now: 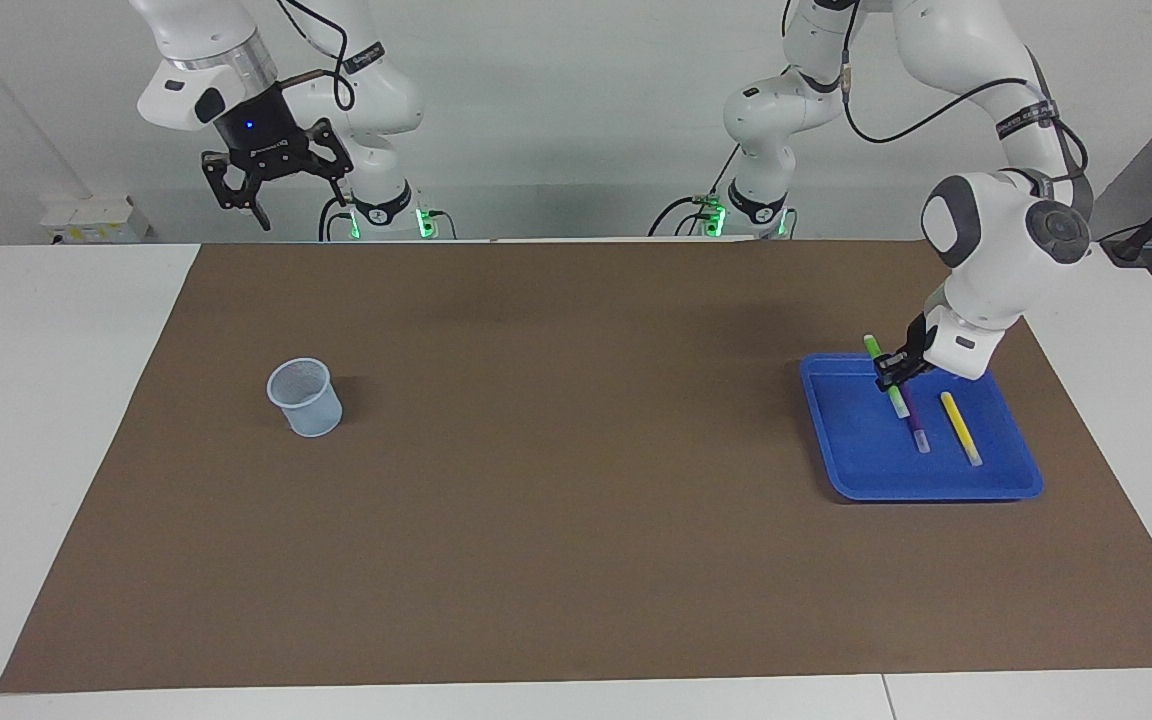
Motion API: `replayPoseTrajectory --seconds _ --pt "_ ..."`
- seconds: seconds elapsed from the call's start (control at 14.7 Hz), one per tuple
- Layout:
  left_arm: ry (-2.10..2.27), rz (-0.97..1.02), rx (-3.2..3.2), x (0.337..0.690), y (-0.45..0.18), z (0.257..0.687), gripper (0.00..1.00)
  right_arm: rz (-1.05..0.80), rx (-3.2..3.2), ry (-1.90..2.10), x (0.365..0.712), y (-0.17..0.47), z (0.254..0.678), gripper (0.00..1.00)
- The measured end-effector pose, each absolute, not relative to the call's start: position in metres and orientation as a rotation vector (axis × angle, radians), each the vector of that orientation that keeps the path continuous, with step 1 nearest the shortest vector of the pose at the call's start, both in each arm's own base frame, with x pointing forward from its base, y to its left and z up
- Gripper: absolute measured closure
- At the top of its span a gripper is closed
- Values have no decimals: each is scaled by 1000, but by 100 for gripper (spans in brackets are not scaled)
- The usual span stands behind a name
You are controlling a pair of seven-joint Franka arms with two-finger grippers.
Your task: Right arm passes pens to left for tray arrangement
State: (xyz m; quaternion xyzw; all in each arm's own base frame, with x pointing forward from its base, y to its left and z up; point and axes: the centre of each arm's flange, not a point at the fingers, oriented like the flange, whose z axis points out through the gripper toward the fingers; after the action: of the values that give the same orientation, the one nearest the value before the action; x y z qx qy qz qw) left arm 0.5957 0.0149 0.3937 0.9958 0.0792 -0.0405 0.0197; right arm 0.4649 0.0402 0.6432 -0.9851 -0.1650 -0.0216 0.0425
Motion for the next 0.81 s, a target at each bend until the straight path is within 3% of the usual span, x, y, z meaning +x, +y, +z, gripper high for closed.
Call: replayPoseTrajectory --seconds 0.81 --pt "84 -91 3067 605 11 329 82 87 -3033 -246 476 -3 619 0"
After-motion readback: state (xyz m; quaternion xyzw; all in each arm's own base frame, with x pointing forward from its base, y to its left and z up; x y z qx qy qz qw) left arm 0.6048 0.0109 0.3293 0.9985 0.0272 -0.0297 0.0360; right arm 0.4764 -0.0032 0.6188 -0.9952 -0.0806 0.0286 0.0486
